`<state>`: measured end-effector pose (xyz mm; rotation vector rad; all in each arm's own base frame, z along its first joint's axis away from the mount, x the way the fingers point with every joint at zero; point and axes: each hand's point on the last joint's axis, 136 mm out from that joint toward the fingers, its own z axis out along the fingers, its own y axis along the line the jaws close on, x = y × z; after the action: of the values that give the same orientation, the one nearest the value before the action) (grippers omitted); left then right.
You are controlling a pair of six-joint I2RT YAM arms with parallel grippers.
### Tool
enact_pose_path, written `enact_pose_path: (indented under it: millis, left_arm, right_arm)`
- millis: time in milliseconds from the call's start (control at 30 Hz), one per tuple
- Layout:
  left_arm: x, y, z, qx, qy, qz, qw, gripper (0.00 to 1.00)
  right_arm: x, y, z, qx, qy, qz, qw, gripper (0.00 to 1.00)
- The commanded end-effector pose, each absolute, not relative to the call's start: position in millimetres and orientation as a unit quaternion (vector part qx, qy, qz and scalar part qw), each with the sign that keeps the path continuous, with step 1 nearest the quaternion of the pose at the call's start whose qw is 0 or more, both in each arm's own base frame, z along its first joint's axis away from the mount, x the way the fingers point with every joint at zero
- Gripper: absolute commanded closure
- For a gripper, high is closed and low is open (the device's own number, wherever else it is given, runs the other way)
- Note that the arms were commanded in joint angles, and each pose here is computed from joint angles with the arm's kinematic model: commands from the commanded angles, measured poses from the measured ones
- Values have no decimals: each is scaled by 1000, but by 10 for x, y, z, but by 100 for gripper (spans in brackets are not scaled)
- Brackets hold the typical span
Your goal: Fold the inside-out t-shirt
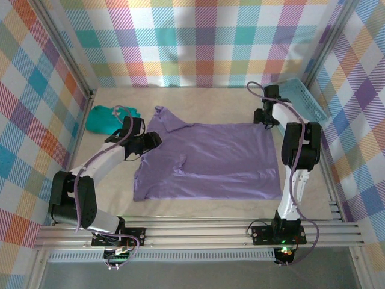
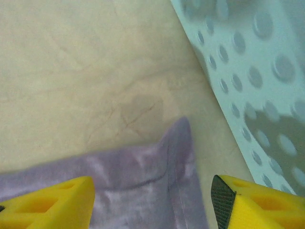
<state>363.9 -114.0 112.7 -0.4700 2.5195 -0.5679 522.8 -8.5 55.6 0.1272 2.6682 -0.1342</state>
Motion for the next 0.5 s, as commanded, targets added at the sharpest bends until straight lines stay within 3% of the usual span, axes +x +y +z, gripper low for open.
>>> enact_pose_path:
  millis: [0, 467]
  left_arm:
    - [3727, -1153, 1191, -160, 928, -204, 266, 45]
    - [3787, -1181, 1171, -154, 931, -204, 261, 45]
  right_arm:
    - [5260, -67, 423, 39, 975, -52, 211, 33]
    - [5351, -139, 164, 56, 981, -67, 175, 41]
